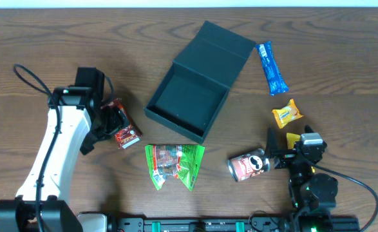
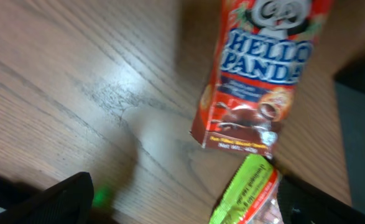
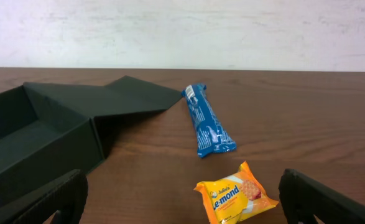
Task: Pack container
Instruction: 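Grasp the red Hello Panda box with the left gripper and lift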
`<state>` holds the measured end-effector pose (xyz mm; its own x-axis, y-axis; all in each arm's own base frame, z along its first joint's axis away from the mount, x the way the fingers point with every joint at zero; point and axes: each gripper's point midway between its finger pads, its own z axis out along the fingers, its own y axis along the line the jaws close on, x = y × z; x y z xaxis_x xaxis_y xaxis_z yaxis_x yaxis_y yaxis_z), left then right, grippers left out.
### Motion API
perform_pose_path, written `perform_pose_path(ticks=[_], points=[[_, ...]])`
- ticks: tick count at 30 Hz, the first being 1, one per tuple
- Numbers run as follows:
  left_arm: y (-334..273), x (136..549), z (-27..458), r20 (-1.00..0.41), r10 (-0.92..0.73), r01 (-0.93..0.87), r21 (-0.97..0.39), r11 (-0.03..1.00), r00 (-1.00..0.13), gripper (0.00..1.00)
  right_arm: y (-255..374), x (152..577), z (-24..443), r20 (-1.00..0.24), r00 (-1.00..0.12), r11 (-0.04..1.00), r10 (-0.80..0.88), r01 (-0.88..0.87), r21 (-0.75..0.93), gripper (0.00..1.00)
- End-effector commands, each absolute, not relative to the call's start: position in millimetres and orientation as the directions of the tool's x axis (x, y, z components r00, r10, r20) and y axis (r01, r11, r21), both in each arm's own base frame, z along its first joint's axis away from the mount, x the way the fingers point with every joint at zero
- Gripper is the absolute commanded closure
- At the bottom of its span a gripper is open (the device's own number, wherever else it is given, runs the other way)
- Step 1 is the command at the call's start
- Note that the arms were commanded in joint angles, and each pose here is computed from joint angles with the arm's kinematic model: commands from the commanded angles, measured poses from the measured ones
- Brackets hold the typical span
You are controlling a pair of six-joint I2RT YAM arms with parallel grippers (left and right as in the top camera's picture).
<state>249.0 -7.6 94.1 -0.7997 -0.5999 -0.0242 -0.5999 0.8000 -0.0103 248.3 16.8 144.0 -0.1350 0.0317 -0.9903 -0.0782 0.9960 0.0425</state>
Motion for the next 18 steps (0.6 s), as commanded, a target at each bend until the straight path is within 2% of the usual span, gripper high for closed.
perform_pose_path(ticks=[1,12,18], points=[[0.6,245.6,87.4,-0.045,-0.656,-0.657,0.027,0.753,-0.754,0.05,18.4,248.0,142.1,-0.990,-0.141,0.996,0.016,-0.086,0.028,0.01],[2.1,261.1,87.8,-0.099,-0.672,-0.675,-0.009,0.738,-0.734,0.05,18.3,248.1,142.1,-0.990,-0.141,0.996,0.016,-0.085,0.028,0.01],[-2.6,274.1,85.5,-0.125,-0.720,-0.719,-0.055,0.692,-0.683,0.05,18.4,248.0,142.1,-0.990,-0.141,0.996,0.016,-0.086,0.028,0.01]])
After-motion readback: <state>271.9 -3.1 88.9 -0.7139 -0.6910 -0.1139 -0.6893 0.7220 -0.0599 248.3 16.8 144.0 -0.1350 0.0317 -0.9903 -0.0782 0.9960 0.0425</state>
